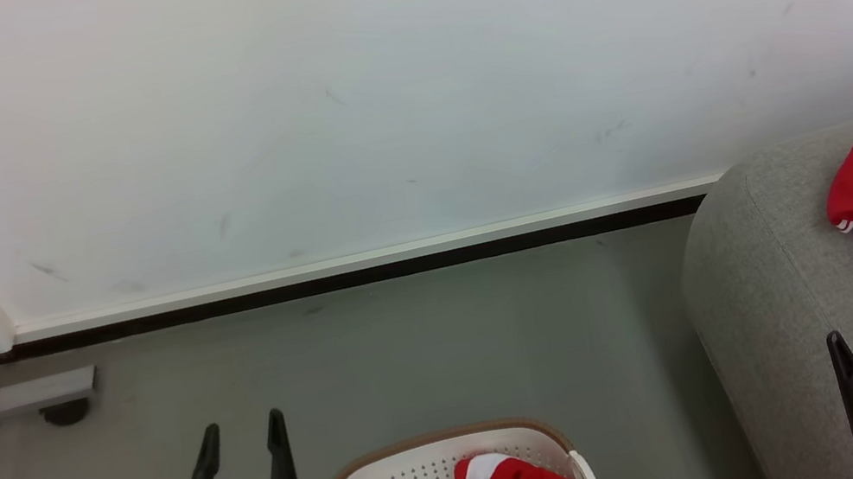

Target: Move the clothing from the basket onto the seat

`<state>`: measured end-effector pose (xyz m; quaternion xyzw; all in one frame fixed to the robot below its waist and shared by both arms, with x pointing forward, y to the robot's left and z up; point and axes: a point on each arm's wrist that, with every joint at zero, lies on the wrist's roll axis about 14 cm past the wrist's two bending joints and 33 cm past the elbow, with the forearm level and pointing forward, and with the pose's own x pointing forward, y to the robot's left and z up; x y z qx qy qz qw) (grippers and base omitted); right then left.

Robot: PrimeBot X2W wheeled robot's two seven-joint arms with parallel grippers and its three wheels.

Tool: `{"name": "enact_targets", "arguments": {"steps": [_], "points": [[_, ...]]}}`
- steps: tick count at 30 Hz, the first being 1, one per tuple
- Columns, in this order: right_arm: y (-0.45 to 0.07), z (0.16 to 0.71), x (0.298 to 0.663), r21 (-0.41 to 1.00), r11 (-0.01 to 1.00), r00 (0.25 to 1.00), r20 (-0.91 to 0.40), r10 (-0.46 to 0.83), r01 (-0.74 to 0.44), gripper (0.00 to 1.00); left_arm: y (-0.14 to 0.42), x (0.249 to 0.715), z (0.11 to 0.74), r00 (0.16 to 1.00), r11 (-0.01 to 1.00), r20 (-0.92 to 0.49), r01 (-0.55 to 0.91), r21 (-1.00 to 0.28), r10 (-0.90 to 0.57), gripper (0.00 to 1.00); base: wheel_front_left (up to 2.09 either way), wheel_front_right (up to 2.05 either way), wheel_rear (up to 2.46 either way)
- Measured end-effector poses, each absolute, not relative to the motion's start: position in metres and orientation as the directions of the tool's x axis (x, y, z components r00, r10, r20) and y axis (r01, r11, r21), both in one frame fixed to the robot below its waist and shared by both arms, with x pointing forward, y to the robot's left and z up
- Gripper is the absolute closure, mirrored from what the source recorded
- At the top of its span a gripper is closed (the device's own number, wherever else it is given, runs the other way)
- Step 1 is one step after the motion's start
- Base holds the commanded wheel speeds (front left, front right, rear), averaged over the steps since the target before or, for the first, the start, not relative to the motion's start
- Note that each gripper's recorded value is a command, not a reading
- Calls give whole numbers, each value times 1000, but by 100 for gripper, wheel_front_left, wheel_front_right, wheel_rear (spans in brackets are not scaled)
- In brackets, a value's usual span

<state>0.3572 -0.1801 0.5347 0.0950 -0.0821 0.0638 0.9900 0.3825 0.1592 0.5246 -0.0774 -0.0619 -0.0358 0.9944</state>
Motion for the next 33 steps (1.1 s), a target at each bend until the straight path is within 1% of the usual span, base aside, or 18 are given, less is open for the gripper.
{"name": "enact_targets", "arguments": {"steps": [23,28,33], "points": [[-178,532,359,169,975,979,166,117,-145,0,153,384,519,991,984,112,95,-152,-78,0,0,0,0],[-180,531,359,170,975,980,163,113,-140,0,147,386,514,991,982,99,110,-152,-96,0,0,0,0],[-191,525,357,170,979,986,143,85,-109,0,132,391,502,988,977,60,150,-152,-143,0,0,0,0]]}}
